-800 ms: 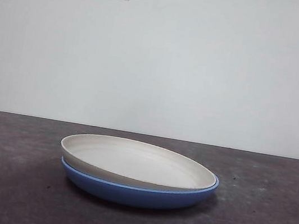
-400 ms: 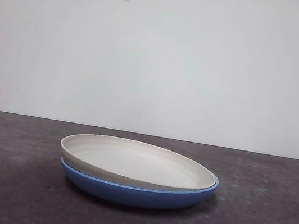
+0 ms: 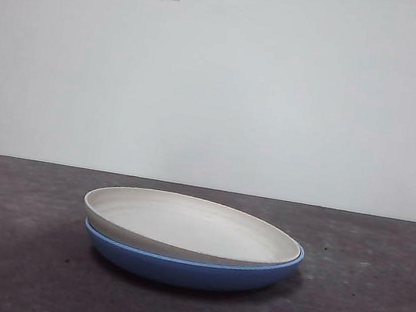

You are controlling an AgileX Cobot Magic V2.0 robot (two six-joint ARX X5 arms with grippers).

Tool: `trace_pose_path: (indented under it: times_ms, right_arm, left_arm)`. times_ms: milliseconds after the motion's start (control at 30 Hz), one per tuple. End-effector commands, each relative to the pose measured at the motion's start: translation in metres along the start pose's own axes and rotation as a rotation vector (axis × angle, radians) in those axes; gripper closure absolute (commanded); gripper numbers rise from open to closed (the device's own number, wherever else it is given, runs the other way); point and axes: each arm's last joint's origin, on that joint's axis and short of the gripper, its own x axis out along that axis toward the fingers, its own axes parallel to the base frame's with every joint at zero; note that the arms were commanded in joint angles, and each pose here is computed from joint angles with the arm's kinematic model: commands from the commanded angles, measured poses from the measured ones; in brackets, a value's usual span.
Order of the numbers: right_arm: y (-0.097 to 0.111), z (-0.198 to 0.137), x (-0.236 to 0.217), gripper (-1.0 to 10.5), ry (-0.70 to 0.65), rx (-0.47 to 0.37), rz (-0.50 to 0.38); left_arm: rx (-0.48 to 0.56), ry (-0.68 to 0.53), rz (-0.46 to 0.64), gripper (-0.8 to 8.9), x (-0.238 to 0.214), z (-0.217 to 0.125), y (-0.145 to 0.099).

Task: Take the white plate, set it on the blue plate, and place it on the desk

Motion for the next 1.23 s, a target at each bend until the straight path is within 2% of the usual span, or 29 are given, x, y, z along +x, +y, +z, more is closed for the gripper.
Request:
trace_pose_path:
  times_ms: [33,800,900,1000,1233]
  right_arm:
    - [0.000,0.000,-0.003,9.3,0.013,0.005,-0.003]
    - [0.000,0.000,-0.003,9.3,0.004,0.009,-0.012]
    - [-0.003,0.002,-0.002,9.3,-0.062,-0.034,-0.080]
    - [-0.009,0.003,0.011,9.3,-0.197,-0.045,-0.165]
    - [-0.047,-0.024,0.074,9.3,-0.498,-0.061,-0.378]
  left_arm:
    - [0.023,0.024,0.006,7.85,0.002,-0.007,0.001]
    - [0.023,0.023,0.006,7.85,0.002,-0.007,0.001]
    - [0.023,0.024,0.006,7.85,0.002,-0.007,0.001]
    - [0.023,0.024,0.006,7.85,0.002,-0.007,0.001]
    - [0.023,0.023,0.006,7.85,0.002,-0.007,0.001]
